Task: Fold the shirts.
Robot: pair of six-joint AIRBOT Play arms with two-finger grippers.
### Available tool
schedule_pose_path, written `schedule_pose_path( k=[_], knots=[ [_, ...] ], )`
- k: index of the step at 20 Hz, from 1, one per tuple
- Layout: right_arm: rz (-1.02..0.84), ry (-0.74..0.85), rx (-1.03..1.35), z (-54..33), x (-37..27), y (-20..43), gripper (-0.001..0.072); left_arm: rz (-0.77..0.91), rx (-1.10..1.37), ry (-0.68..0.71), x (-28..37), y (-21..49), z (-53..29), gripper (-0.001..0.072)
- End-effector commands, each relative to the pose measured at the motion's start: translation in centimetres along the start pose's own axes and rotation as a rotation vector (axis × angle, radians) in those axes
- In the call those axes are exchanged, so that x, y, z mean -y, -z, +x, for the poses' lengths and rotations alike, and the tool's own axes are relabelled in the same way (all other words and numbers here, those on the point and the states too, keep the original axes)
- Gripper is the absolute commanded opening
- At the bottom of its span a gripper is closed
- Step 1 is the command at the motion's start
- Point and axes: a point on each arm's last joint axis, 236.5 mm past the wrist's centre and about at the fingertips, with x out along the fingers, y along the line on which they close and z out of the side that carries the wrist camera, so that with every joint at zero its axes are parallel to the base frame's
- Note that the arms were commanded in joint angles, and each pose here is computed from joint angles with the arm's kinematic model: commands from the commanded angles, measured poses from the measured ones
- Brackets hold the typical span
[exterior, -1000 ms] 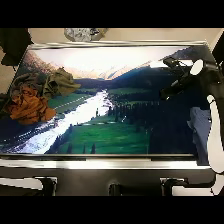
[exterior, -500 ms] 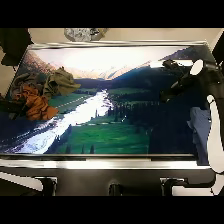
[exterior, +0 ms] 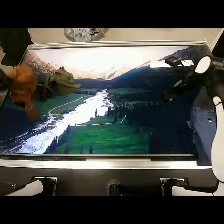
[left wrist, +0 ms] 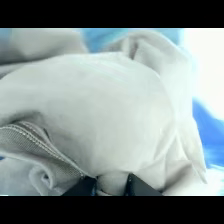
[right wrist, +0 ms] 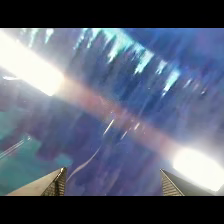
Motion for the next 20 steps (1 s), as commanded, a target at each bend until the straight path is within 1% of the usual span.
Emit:
schedule_pose_path(
  k=[1, 4, 7, 8, 10, 13, 15, 16, 17, 18, 20],
  knots=[
    [-0.015, 0.045, 0.070, -3.8, -0.5, -0.5, 0.0675, 0.219, 0.121, 0.299, 14.7, 2.1, -9.0, 0.0036],
    [-0.034, 0.129, 0.128, -8.1, -0.4, -0.2, 0.0675, 0.371, 0.028, 0.482, 23.1, 8.4, -10.8, 0.0036],
    [-0.048, 0.202, 0.115, -11.6, -0.5, 1.8, 0.0675, 0.466, -0.198, 0.582, 26.9, 17.5, -8.3, 0.0036],
    [-0.054, 0.212, 0.097, -12.4, -0.7, 2.8, 0.0676, 0.511, -0.292, 0.573, 26.8, 21.1, -6.6, 0.0036],
    [-0.053, 0.209, 0.077, -13.5, -1.4, 4.0, 0.0676, 0.597, -0.467, 0.506, 24.7, 28.0, -2.7, 0.0036],
    [-0.050, 0.178, 0.035, -13.6, -2.3, 5.2, 0.0675, 0.608, -0.731, 0.426, 21.5, 36.8, 1.9, 0.0036],
    [-0.046, 0.173, 0.031, -13.5, -2.4, 5.3, 0.0675, 0.603, -0.848, 0.378, 20.1, 40.2, 4.3, 0.0043],
    [-0.045, 0.173, 0.031, -13.3, -2.3, 5.2, 0.0675, 0.592, -0.876, 0.366, 19.9, 40.7, 5.2, 0.0201],
    [-0.045, 0.171, 0.028, -13.0, -2.1, 5.0, 0.0675, 0.587, -0.896, 0.357, 19.9, 40.4, 5.7, 0.0586],
    [-0.044, 0.162, 0.019, -12.5, -2.1, 4.9, 0.0675, 0.589, -0.894, 0.354, 20.0, 39.1, 5.7, 0.0683],
    [-0.046, 0.091, 0.014, -10.8, -2.8, 4.1, 0.0676, 0.618, -0.809, 0.316, 19.6, 33.6, 5.5, 0.0683]
  ],
)
